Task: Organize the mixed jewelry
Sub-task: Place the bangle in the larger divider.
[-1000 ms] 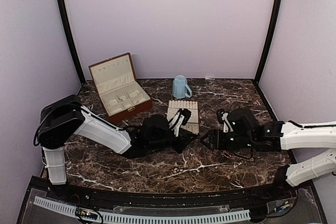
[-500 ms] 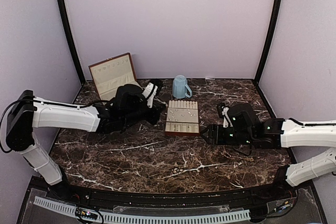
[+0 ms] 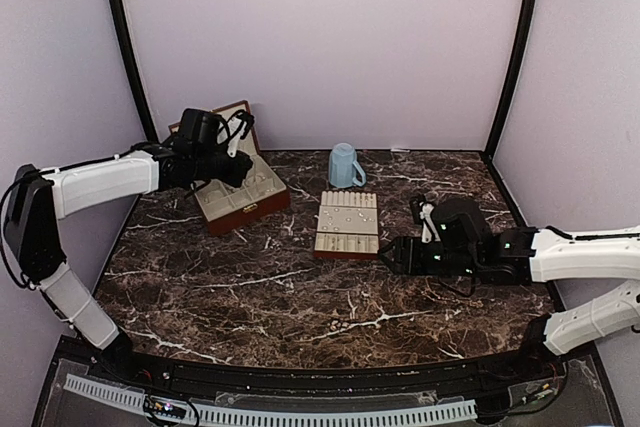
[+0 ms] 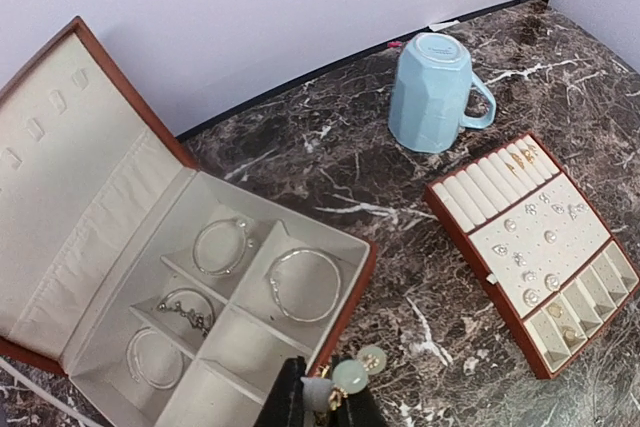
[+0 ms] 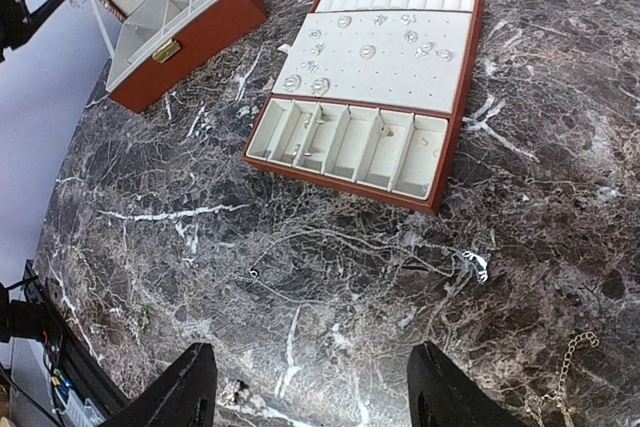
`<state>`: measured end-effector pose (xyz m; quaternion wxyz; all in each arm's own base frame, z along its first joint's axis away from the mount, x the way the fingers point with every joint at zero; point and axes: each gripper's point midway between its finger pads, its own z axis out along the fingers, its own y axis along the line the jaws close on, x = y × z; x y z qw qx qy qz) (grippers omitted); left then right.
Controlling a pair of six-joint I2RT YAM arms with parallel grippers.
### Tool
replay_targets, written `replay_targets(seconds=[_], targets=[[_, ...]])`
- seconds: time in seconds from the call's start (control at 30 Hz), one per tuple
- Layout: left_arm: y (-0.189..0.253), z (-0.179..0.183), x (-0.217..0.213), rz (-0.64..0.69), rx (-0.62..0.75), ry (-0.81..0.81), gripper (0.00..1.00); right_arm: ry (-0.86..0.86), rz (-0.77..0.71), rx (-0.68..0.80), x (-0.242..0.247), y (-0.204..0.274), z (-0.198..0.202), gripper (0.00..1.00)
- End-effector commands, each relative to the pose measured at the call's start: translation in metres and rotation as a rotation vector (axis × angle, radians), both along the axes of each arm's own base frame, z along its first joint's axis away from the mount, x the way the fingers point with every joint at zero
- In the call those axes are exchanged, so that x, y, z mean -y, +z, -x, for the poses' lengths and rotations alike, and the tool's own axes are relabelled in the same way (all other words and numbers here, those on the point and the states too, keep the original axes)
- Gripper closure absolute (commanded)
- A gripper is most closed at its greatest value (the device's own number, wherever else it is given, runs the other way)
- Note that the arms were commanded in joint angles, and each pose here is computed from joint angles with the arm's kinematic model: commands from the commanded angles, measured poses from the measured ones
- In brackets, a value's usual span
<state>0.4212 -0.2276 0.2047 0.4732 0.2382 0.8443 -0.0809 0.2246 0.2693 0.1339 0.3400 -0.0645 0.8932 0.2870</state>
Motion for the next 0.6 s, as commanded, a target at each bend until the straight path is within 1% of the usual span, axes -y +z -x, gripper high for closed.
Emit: replay_targets(seconds=[0.0, 0.1, 0.2, 0.4, 0.57], targets=[[-0.021, -0.012, -0.017, -0.007, -0.168, -0.013, 0.89, -0.009, -0.038, 0.031, 0.002, 0.006, -0.002, 0.34], [-0.034, -0.019, -0.021, -0.002, -0.241, 0.003, 0.89, -0.013, -0.048, 0.03, 0.003, 0.006, -0.001, 0.34], [-0.043, -0.03, -0.025, -0.008, -0.275, 0.028, 0.9, -0.017, -0.052, 0.025, 0.004, 0.004, 0.0, 0.34], [-0.058, -0.04, -0.032, -0.024, -0.318, 0.074, 0.9, -0.017, -0.057, 0.012, 0.004, 0.0, 0.002, 0.34], [-0.071, -0.042, -0.042, -0.082, -0.342, 0.098, 0.9, -0.018, -0.054, 0.009, 0.004, -0.001, 0.002, 0.34]])
